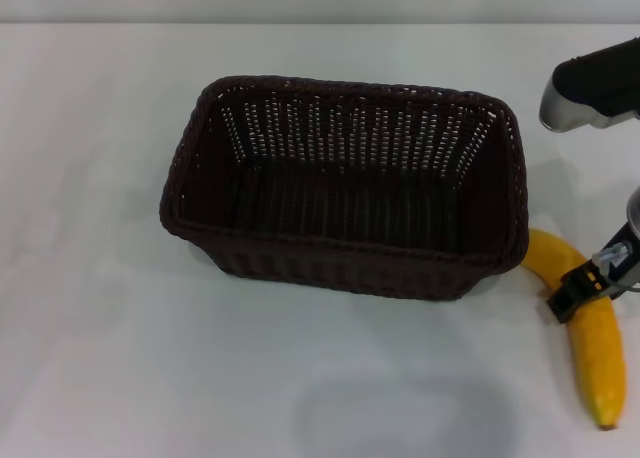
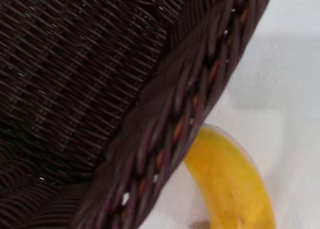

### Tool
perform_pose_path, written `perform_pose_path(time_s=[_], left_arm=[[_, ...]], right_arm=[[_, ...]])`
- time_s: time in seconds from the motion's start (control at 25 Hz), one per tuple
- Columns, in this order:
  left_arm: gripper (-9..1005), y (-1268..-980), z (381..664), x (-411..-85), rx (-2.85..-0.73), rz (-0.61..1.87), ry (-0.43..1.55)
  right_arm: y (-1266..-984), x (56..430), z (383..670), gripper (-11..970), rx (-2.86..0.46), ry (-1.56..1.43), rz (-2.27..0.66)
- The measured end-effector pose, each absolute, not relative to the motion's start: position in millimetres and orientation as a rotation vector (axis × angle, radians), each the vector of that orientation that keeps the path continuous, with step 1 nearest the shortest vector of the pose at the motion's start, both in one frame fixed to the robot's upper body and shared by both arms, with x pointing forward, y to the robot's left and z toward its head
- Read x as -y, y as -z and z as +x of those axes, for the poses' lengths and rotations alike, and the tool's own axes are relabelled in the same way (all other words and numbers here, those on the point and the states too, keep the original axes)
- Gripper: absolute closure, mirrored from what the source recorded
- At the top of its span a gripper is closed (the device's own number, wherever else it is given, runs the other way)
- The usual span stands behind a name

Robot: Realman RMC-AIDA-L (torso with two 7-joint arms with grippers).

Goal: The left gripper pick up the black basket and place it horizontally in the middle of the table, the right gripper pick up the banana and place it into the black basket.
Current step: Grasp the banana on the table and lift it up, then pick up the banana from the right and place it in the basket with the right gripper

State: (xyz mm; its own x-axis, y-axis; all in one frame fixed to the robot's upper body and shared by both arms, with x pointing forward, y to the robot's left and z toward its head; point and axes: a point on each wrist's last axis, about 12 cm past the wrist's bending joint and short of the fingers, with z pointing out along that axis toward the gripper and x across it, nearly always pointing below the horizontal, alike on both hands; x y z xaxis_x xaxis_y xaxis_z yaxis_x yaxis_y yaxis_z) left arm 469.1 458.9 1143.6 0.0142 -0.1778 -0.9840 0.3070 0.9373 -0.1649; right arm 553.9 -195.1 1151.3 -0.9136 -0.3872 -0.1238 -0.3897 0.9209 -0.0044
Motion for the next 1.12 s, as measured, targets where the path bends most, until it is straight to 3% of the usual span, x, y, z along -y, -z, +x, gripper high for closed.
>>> perform_pose_path(time_s=[0.24, 0.48, 0.6, 0.76, 0.92, 1.12], left_arm=[[114, -1142.3, 468.4, -458.3, -1.51, 0.096, 0.38], [115, -1142.0, 464.5, -461.1, -1.503, 0.079, 0.37], [115, -1140.7, 462.2, -461.4, -1.506, 0.073, 0.371], [115, -1137.6, 458.6, -460.4, -1.513, 0.072, 0.376], [114, -1131.5, 457.0, -457.9, -1.521, 0.056, 0.397], [114, -1125.4, 453.8, -456.5, -1.525, 0.033, 0.418]], right_arm=[[-1150.4, 202.0, 555.7, 282, -2.961, -0.002, -0.608], [-1164.2, 229.7, 566.6, 423, -2.917, 0.019, -0.559], [-1189.8, 267.5, 578.9, 450, -2.82, -0.005, -0.48], [-1219.5, 283.9, 588.4, 459, -2.685, -0.037, -0.485], [-1250.4, 270.0, 597.5, 448, -2.511, -0.117, -0.597], [-1273.1, 219.5, 602.7, 426, -2.302, -0.269, -0.831]])
